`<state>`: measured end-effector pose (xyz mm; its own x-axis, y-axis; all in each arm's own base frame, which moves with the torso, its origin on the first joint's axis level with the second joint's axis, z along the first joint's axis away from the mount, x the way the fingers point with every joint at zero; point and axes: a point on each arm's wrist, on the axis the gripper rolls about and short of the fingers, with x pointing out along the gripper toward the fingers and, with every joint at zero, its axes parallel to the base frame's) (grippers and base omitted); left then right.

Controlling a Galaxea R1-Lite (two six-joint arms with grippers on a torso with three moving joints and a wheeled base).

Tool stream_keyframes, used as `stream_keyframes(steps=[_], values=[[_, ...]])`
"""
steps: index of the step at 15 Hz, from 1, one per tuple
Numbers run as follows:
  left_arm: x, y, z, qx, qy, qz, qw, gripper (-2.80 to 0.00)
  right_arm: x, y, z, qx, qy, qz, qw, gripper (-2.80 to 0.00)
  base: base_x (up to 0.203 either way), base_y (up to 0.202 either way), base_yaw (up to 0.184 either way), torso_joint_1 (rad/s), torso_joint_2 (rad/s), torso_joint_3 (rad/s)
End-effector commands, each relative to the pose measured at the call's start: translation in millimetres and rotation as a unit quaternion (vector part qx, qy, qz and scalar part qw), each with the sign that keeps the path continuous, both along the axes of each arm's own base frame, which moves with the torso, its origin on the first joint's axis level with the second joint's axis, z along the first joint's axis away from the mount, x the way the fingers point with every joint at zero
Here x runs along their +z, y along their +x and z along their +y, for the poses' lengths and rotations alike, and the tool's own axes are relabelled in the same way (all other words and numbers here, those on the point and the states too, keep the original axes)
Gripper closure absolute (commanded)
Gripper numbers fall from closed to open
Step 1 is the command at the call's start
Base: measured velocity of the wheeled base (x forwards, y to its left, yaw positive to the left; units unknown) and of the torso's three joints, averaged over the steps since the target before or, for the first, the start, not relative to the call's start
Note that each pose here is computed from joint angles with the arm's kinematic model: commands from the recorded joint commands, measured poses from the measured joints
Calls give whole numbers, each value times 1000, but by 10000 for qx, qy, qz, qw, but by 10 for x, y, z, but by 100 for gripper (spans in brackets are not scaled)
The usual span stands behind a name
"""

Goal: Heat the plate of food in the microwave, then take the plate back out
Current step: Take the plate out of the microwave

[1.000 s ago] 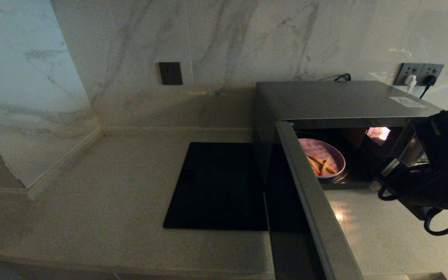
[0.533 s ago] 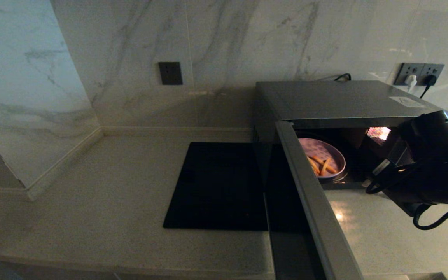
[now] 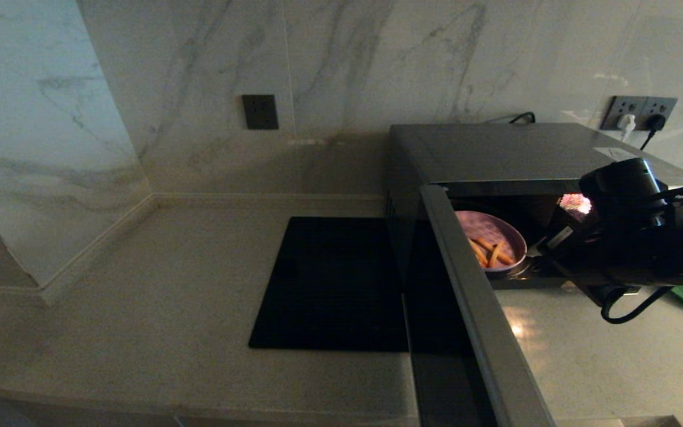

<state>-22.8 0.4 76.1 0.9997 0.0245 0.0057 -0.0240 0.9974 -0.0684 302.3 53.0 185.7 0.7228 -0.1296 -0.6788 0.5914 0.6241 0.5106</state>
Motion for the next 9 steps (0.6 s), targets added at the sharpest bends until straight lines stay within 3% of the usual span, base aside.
stream_keyframes(steps=[1,6,9], values=[[1,0,0,-1,-4,-4,10000,0,-149,179,-4,-305,39,234,9993,-280,0,0,0,0,0,0],[1,1,0,-1,-4,2,10000,0,-194,397,-12,-1111,372,660,9909,-280,0,0,0,0,0,0],[0,0,0,1,-4,-1,10000,0,-246,485,-1,-1277,429,819,9875,-280,0,0,0,0,0,0]])
